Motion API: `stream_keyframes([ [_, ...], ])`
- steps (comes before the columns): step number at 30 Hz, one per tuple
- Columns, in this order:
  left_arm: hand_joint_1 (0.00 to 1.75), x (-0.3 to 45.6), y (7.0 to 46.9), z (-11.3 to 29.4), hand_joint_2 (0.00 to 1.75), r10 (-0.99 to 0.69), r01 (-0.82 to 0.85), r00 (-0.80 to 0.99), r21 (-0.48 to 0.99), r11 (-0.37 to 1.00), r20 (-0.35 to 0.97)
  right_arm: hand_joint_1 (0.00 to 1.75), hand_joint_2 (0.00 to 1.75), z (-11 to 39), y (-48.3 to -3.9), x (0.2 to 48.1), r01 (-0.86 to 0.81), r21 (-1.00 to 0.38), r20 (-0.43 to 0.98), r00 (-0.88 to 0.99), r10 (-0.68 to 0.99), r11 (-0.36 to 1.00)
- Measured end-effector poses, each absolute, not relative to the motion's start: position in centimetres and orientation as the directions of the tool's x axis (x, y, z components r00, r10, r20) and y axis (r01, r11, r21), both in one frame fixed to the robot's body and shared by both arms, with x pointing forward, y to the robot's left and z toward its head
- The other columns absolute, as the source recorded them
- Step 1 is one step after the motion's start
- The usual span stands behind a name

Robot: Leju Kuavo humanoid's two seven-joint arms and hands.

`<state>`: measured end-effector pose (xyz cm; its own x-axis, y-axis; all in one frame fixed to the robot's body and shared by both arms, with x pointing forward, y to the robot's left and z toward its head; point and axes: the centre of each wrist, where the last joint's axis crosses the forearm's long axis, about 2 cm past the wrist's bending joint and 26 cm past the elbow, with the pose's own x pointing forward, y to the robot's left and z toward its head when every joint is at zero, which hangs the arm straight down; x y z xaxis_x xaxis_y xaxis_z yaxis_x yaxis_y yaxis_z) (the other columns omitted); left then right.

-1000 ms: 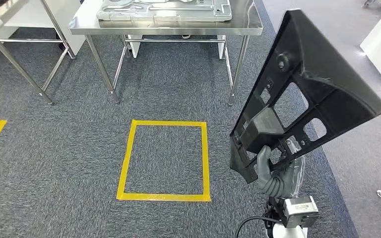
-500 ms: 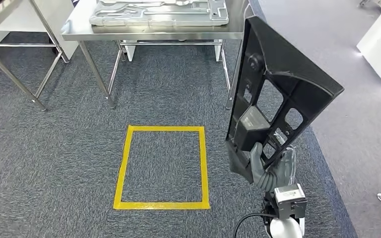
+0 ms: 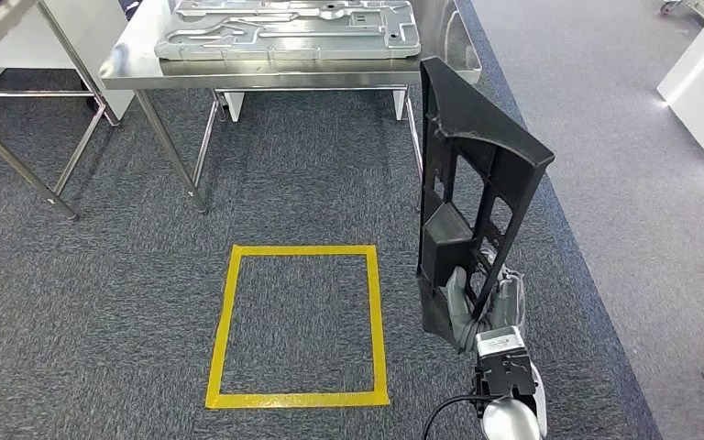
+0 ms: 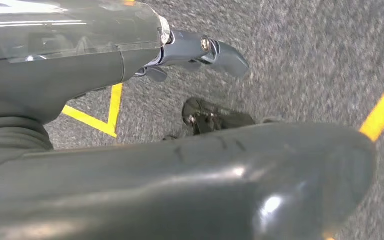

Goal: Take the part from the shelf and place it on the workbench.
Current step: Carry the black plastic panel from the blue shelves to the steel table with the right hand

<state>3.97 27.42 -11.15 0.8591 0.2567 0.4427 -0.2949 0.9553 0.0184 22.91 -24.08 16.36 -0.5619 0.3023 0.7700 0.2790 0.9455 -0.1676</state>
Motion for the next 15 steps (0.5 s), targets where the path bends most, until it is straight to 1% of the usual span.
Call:
stream_keyframes([
  [11,0.00,4.1,27.3,-11.1,0.00,0.265,-0.303,0.858,0.017,0.953,0.441,1.75,1.75,16.2,-24.0,23.1,0.279,-0.174,0.771,-0.557,0.307,0.944],
  [15,0.00,4.1,27.0,-11.1,0.00,0.280,-0.318,0.856,0.015,0.948,0.435,1.75,1.75,17.0,-24.4,25.1,0.273,-0.196,0.758,-0.566,0.323,0.942],
])
